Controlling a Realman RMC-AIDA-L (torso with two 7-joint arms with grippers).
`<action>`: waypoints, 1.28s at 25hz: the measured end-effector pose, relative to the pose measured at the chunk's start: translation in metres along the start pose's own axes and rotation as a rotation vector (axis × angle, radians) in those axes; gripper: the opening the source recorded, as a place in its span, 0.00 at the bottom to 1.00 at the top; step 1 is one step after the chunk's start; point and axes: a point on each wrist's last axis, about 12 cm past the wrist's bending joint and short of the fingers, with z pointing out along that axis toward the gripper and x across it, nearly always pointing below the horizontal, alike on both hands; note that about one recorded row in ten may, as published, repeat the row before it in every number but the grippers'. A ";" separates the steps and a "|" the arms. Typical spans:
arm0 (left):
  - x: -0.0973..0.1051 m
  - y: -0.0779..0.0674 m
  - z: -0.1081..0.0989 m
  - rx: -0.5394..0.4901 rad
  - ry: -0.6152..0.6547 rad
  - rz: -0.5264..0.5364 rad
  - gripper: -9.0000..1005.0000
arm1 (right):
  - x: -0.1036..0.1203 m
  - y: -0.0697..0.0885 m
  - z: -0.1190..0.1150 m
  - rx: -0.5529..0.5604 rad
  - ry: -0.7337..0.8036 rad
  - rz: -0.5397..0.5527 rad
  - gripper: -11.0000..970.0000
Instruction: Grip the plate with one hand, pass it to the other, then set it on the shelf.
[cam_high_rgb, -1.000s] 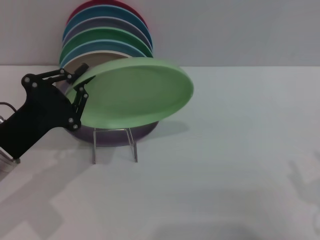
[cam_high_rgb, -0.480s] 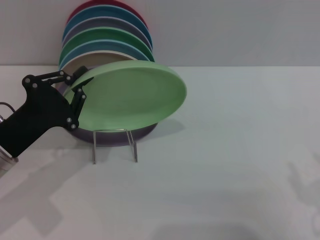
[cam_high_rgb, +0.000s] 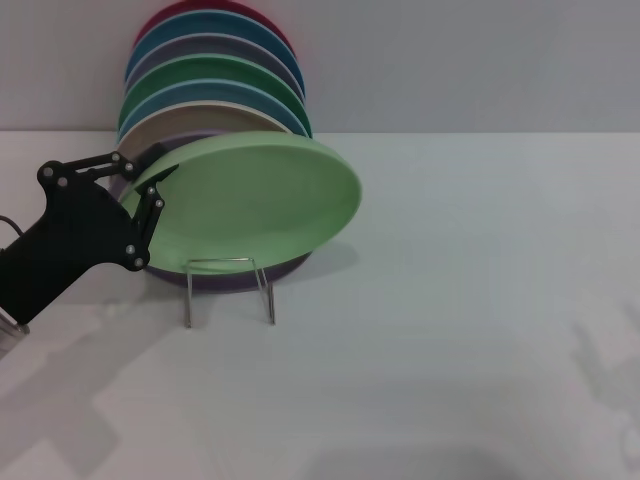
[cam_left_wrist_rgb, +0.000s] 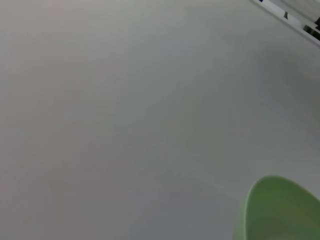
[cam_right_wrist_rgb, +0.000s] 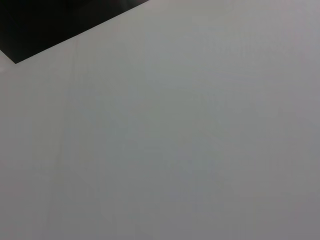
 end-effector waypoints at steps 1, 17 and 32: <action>0.000 0.000 0.000 0.002 0.001 0.000 0.11 | 0.000 0.000 0.000 0.000 0.000 0.001 0.73; 0.001 -0.020 -0.002 -0.070 0.093 0.047 0.18 | -0.003 0.000 0.004 -0.025 -0.039 0.010 0.73; -0.037 -0.021 -0.042 -0.479 0.017 0.054 0.61 | 0.000 -0.006 0.004 0.050 -0.020 -0.046 0.73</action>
